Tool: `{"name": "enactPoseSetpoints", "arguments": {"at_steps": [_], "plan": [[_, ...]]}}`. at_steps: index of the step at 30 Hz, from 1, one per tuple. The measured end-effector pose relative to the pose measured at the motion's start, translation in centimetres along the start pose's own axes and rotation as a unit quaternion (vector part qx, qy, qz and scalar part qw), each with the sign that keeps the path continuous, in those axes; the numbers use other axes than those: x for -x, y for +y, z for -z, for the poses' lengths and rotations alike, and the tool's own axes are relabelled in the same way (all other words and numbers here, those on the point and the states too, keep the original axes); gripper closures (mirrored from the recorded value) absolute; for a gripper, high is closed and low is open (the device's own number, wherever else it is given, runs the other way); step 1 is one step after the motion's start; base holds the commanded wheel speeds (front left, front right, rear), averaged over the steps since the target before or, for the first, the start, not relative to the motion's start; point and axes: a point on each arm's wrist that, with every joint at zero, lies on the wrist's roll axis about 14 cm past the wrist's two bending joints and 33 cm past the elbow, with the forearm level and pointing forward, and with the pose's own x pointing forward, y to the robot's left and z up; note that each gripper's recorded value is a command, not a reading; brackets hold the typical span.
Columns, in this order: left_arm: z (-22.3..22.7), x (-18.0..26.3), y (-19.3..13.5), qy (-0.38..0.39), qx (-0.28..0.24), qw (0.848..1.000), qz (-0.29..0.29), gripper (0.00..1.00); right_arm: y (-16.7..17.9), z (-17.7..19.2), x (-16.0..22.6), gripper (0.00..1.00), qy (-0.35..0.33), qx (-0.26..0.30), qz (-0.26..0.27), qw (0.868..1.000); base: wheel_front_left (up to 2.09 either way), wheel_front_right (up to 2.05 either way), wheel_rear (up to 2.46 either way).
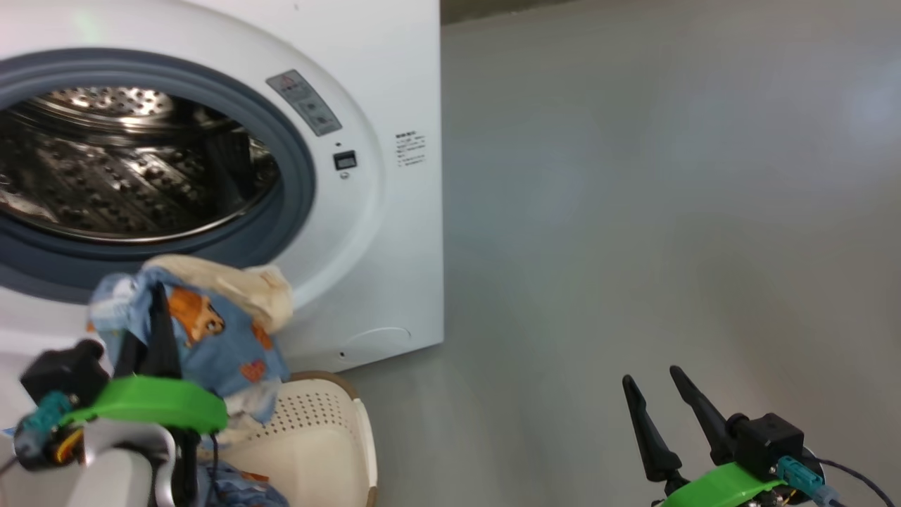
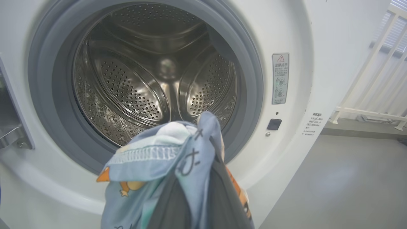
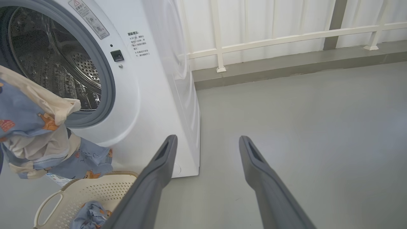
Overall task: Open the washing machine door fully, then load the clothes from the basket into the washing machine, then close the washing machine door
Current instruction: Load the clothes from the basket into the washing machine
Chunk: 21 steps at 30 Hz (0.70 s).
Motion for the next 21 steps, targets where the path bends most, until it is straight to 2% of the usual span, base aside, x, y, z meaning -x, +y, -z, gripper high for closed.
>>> {"name": "enactPoseSetpoints", "arguments": {"at_steps": [6, 16, 21], "plan": [[0.4, -4.4, 0.3, 0.003, -0.002, 1.000, 0.001, 1.00, -1.1, 0.1, -0.5, 0.00, 0.004, 0.004, 0.019, 1.000, 0.00, 0.00, 0.00], [2.1, -12.5, 3.4, 0.012, -0.009, 1.000, -0.023, 1.00, -1.7, 1.8, -1.7, 0.00, 0.032, -0.003, 0.032, 0.999, 0.00, 0.00, 0.00], [4.3, -15.8, 4.8, 0.027, -0.007, 0.999, -0.034, 1.00, -2.1, 2.9, -2.6, 0.00, 0.049, -0.005, 0.038, 0.998, 0.00, 0.00, 0.00]]}}
